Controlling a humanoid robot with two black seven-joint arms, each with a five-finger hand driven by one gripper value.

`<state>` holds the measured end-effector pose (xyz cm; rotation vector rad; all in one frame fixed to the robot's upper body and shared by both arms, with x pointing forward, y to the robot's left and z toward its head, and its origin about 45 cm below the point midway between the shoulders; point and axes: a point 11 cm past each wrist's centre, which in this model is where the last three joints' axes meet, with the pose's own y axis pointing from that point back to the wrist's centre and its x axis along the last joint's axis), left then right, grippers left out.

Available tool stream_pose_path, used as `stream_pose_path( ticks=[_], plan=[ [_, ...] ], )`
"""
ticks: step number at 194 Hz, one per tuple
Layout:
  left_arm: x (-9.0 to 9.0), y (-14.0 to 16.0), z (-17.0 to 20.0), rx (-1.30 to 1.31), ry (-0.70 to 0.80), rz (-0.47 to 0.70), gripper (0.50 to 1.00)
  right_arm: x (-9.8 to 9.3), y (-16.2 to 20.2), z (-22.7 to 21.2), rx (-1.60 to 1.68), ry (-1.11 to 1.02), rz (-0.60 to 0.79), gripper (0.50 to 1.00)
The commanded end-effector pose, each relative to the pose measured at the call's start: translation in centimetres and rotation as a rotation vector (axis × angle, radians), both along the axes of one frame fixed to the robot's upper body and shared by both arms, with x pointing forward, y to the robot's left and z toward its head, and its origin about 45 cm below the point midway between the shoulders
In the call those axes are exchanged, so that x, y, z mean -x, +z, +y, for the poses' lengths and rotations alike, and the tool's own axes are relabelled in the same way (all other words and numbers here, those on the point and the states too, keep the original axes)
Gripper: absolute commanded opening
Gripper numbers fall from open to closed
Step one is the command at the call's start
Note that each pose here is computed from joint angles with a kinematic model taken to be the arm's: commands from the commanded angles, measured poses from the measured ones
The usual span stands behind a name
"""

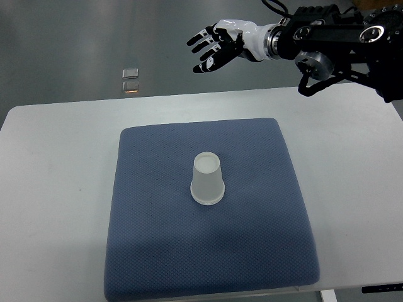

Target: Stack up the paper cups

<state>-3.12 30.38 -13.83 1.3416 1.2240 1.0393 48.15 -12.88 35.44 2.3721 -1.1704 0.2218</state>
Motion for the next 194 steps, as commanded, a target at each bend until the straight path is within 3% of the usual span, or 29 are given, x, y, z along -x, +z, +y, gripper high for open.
stream_pose_path(
  ticks=[1,34,78,98,135,194],
  plan=[
    [0.1,0.0,0.0,0.000,0.000,0.001,1.000,-0.8,-1.2,-1.3,-0.178,-0.101,0.043,0.809],
    [0.1,0.0,0.0,-0.001,0.000,0.001,1.000,-2.3,-3.0,-4.3,-0.466,-0.277,0.108,0.829],
    [0.1,0.0,-0.2,0.006,0.000,0.001,1.000,-2.7,-6.7,-8.8,-0.819,-0.492,0.173,0.862],
    [0.1,0.0,-0.3,0.010,-0.001,0.001,1.000,-2.2,-8.8,-10.2,-0.959,-0.532,0.212,0.895],
    [0.1,0.0,-0.2,0.006,-0.001,0.003,1.000,-1.0,-12.5,-11.2,-1.119,-0.593,0.270,0.903],
    [0.0,0.0,-0.3,0.008,0.000,0.001,1.000,0.3,-15.0,-11.4,-1.157,-0.598,0.286,0.905]
  ],
)
